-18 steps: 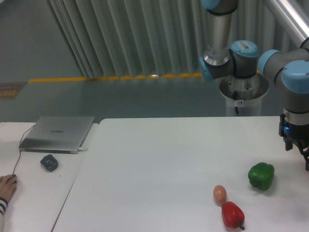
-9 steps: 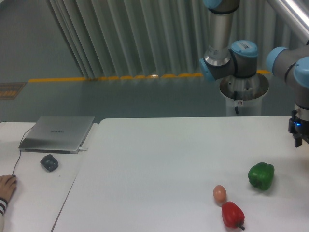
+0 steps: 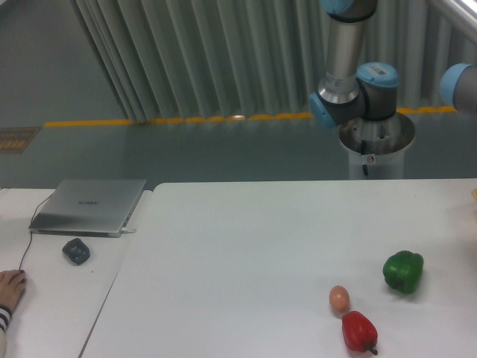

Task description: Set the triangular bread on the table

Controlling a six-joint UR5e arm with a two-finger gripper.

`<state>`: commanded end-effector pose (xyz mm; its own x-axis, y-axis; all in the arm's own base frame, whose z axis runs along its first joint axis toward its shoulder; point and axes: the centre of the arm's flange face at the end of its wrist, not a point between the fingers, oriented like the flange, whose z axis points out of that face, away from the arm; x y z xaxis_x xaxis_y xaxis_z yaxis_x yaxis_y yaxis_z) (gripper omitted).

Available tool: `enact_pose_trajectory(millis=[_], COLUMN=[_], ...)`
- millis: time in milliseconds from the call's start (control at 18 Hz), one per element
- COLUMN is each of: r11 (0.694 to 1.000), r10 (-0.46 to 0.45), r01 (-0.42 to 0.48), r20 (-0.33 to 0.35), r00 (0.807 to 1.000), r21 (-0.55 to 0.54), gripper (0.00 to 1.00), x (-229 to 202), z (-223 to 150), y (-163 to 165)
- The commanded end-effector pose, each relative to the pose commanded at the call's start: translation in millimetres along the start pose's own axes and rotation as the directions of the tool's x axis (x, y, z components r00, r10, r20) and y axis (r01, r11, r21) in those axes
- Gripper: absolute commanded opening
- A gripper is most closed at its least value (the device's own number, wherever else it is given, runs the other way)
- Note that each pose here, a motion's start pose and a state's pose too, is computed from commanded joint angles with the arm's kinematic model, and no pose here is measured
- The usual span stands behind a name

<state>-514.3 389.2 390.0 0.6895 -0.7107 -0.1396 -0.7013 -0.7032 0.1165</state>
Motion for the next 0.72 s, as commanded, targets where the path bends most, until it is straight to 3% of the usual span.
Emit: enact_pose_trajectory(millis=[444,722], r11=[1.000,1.000], r10=[-0.028,-0.028], r01=[0.028,0.029], r20=[-0.037,-0.047], r00=[0.999,0.999], r21=[0.006,0.010], gripper=[1.00,1.00], x=[-0.5,-3.5], z=[37.0,52.2], y=[48.3,50.0])
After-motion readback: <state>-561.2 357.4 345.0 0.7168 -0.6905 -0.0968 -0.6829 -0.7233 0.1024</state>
